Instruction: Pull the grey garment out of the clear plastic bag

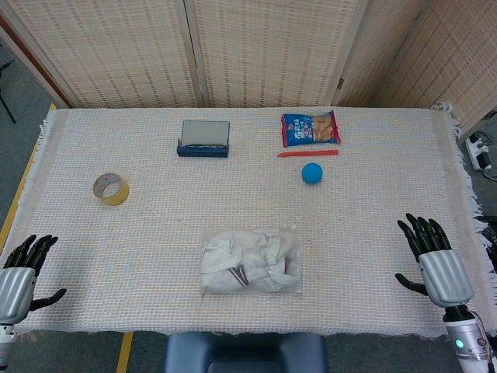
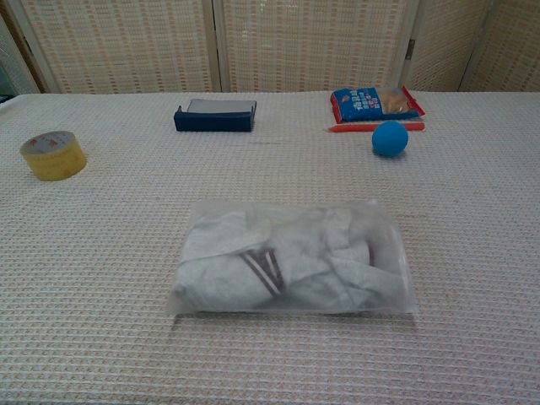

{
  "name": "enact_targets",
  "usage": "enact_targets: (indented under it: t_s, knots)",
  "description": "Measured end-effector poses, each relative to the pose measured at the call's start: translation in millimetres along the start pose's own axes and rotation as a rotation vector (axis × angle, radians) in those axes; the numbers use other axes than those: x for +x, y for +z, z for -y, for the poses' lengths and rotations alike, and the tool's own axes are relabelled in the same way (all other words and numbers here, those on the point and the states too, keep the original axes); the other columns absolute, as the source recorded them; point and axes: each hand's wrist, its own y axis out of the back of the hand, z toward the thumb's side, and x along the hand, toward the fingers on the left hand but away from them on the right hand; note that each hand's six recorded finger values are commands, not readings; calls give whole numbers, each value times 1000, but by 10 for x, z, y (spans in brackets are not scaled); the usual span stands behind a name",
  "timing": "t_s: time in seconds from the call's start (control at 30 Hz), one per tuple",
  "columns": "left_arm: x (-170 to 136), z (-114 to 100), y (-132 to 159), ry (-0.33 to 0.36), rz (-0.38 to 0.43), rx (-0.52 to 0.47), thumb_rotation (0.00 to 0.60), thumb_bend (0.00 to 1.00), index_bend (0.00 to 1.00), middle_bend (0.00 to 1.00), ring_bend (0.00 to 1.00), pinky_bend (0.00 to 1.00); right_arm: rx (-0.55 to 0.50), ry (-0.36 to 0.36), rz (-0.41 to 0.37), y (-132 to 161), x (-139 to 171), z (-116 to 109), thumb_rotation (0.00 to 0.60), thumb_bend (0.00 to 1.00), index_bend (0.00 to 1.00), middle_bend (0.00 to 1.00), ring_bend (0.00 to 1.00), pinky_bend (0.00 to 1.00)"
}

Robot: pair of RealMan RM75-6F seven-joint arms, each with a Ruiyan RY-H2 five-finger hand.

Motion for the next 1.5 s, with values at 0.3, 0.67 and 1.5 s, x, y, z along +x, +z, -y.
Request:
enact_targets:
  t_s: [0.3, 0.67, 1.5]
  knots:
    - [-45, 51, 100, -26, 39, -6, 600, 131, 145, 160, 66, 236, -6, -4, -3, 5, -23, -8, 600, 56, 0, 0, 0, 0]
    - [-162, 119, 510, -47, 202, -223, 600, 116, 333, 696, 518, 677, 21, -21, 26, -54, -5, -23, 600, 57, 0, 0, 0, 0]
    - [-106, 855, 1576, -447, 291, -532, 600, 302, 426, 1000, 1000, 1000, 43, -25, 37, -55, -46, 21, 600, 57, 0, 0, 0, 0]
